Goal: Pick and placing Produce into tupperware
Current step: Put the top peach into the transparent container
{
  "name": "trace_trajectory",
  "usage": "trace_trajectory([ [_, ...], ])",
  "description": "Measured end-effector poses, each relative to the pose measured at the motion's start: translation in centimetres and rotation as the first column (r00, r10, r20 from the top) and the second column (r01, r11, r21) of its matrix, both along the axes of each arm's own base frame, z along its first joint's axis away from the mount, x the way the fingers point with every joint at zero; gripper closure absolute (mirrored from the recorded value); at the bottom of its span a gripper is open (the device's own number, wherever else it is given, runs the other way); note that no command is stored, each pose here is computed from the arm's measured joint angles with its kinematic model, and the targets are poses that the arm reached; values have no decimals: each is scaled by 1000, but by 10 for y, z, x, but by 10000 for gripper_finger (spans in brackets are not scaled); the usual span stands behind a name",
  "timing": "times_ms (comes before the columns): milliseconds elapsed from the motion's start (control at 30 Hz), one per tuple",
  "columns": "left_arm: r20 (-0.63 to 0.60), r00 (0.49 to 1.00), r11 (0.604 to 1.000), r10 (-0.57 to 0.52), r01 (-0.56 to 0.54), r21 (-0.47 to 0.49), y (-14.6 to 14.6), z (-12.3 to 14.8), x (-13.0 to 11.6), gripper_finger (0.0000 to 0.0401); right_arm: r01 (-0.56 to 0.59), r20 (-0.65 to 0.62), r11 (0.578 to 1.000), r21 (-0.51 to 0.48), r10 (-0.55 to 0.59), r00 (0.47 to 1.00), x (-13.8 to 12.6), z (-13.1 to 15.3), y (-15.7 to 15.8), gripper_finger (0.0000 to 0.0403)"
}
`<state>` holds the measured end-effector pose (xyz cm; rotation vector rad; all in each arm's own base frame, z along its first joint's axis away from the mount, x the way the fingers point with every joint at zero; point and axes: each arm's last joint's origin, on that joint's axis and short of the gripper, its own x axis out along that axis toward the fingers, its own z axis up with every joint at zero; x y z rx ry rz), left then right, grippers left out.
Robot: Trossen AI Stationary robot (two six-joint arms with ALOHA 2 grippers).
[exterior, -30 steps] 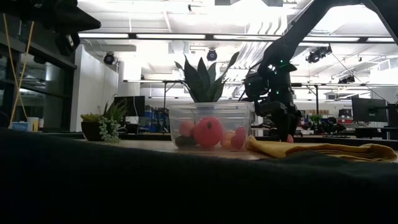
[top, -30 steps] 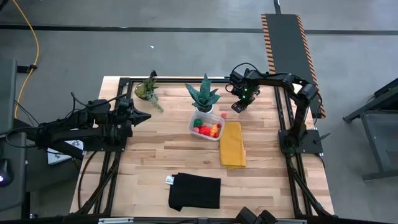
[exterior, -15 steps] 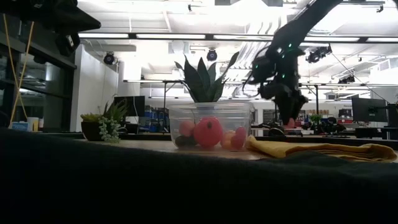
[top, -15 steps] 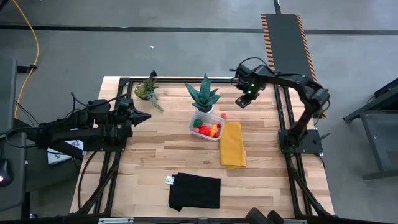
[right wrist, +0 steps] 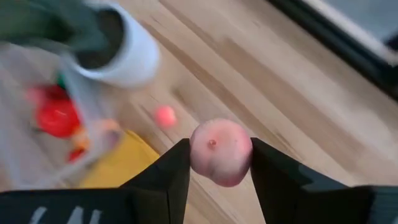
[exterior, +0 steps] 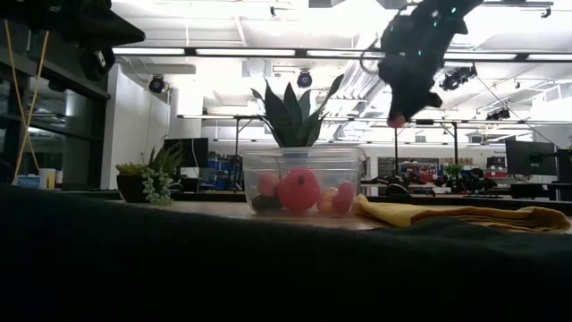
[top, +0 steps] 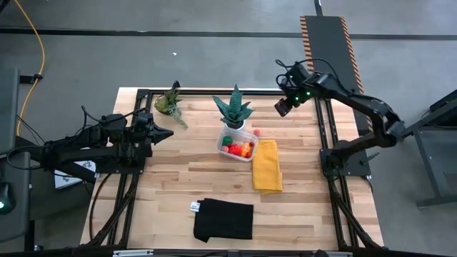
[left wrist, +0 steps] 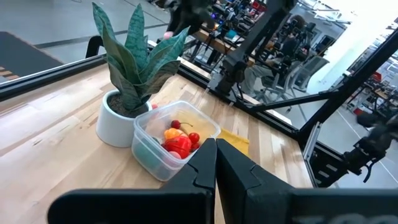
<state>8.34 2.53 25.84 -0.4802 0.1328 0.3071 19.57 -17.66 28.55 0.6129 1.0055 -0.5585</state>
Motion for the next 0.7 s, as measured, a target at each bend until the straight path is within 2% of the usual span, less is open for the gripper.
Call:
trace_trajectory([
  [267, 1, 1000, 1000, 6, -6, 2, 0, 0, 0, 401, -38, 234, 995, -95, 60, 970, 9, 33, 24, 265],
  [700, 1, 1000, 1000, 6, -6, 1, 0, 0, 0, 401, -186, 397, 959, -213, 259, 881, 23, 61, 65, 265],
])
